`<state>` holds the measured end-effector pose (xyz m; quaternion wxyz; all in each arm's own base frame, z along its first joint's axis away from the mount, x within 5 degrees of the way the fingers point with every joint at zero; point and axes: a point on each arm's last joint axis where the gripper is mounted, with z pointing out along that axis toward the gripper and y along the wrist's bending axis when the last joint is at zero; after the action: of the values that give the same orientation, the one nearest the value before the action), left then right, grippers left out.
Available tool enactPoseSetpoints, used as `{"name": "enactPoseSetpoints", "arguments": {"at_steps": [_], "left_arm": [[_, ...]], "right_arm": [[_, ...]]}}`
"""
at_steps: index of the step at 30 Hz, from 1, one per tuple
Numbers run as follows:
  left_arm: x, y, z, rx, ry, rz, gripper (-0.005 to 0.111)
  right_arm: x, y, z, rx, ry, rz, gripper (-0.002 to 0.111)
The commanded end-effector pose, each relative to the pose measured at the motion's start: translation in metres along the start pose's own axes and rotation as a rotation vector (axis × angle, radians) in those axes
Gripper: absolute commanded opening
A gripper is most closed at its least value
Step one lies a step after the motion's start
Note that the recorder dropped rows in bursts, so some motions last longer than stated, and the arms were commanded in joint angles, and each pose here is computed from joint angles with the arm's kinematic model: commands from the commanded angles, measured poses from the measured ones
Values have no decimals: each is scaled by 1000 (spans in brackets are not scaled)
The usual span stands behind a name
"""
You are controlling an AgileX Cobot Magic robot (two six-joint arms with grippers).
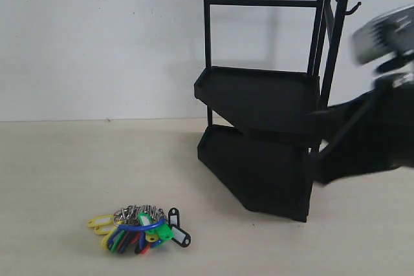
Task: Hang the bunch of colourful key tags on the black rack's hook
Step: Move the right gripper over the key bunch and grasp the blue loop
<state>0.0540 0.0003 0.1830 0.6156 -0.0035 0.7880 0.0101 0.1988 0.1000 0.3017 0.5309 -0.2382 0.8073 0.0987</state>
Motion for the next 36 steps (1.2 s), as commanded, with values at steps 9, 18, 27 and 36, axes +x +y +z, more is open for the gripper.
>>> {"name": "enactPoseSetpoints", "arguments": {"at_steps": [9,18,27,36], "left_arm": [[-2,0,0,-1,-19,-18,4],[-2,0,0,-1,-19,-18,4],[-2,0,0,-1,-19,-18,4],[-2,0,0,-1,-19,-18,4]], "right_arm": [[-33,77,106,-308,482,-457,1],[-40,126,177,-422,563,-776,1],[-7,160,232,-387,623,-941,32],[0,166,256,-336,504,-937,47]]}}
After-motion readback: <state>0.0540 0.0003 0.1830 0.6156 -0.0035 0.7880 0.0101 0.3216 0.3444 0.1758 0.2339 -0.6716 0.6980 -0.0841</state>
